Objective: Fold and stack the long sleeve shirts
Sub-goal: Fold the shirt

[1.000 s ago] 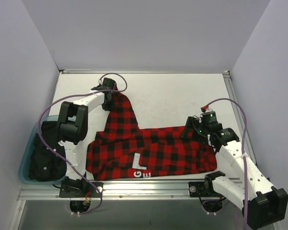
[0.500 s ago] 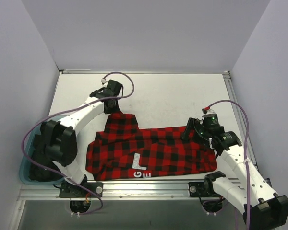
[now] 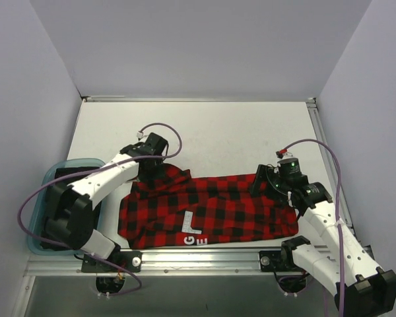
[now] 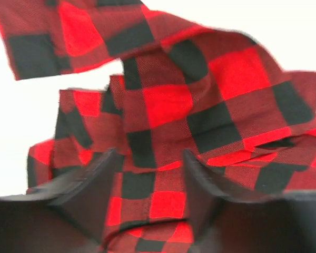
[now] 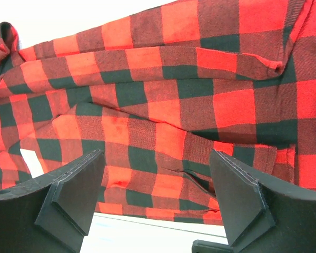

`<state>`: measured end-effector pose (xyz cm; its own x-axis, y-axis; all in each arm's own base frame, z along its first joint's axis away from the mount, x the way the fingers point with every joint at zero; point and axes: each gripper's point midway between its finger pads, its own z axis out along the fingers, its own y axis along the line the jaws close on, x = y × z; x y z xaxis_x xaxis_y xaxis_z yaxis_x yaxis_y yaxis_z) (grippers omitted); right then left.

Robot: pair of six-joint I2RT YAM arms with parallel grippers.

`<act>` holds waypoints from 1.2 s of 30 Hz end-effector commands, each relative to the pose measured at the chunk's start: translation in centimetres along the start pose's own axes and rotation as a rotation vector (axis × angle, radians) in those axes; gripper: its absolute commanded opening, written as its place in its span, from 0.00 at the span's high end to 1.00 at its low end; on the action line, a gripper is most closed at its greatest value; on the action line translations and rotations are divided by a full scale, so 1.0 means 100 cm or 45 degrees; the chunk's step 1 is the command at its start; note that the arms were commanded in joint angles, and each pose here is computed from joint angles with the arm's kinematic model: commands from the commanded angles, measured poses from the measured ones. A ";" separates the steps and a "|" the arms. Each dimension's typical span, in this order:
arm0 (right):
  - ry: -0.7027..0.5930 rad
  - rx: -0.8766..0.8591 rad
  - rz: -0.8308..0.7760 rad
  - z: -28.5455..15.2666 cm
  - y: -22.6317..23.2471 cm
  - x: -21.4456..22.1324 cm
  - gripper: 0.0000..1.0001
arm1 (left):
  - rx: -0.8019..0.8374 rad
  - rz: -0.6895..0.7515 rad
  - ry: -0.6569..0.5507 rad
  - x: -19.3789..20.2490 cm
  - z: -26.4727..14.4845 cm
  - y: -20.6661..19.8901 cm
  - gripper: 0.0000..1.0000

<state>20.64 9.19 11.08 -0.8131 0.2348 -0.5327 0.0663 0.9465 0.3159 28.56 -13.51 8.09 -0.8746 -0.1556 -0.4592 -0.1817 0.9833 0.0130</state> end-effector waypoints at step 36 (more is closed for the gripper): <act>0.118 -0.151 -0.310 0.012 0.035 0.023 0.19 | -0.228 -0.444 -0.008 -0.052 0.094 0.086 0.48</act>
<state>19.47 13.13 9.91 -0.8538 -0.0022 -0.5206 -0.1791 0.9402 0.2898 34.60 -3.10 2.66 -0.7703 -0.4503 -0.4516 -0.5271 0.8481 0.0534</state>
